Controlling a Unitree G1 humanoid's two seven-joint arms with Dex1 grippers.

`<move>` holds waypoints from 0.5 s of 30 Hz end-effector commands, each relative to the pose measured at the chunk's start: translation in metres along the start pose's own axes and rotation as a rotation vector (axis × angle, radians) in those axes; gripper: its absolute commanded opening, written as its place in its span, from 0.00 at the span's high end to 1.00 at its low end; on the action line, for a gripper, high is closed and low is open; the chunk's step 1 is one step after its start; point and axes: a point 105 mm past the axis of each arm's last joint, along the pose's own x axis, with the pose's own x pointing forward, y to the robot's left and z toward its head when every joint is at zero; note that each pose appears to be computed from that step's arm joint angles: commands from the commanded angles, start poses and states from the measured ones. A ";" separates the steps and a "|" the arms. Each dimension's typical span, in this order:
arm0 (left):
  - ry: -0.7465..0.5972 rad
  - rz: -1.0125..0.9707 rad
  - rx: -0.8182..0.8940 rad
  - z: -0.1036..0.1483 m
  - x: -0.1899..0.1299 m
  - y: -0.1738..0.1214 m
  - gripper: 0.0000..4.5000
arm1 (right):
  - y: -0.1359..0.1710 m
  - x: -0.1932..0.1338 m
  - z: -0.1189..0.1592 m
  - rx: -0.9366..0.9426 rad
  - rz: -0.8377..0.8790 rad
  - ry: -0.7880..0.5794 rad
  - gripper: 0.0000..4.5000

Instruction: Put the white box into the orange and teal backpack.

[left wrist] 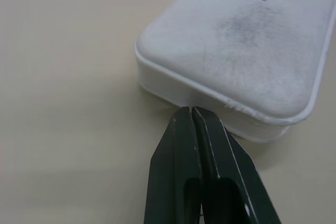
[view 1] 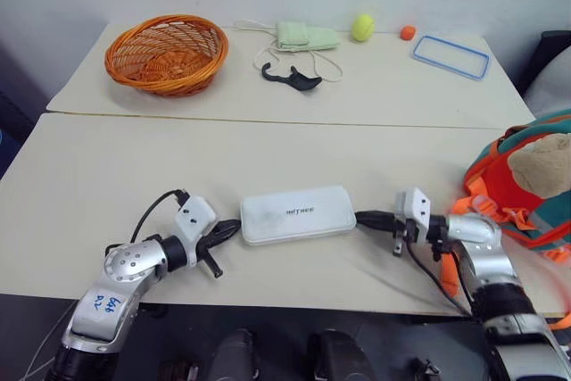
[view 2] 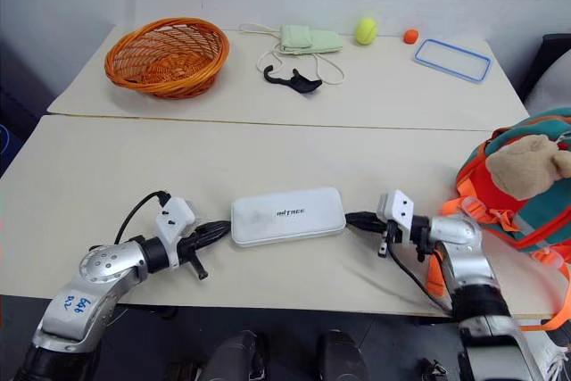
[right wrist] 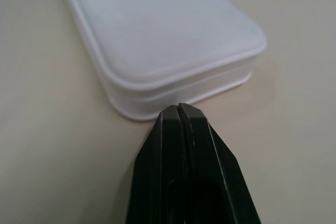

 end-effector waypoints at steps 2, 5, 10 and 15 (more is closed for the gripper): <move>-0.032 -0.011 0.034 0.007 -0.001 0.000 0.99 | 0.006 -0.007 0.014 -0.002 -0.012 -0.012 1.00; -0.030 0.008 0.028 0.006 -0.005 0.006 0.99 | 0.008 -0.012 0.011 0.015 -0.036 0.014 1.00; 0.001 0.049 0.032 -0.004 -0.018 0.023 0.99 | -0.001 -0.024 0.006 0.004 -0.091 0.073 1.00; -0.005 0.006 0.042 -0.003 -0.016 0.021 0.99 | -0.029 -0.023 0.000 -0.062 -0.208 0.129 1.00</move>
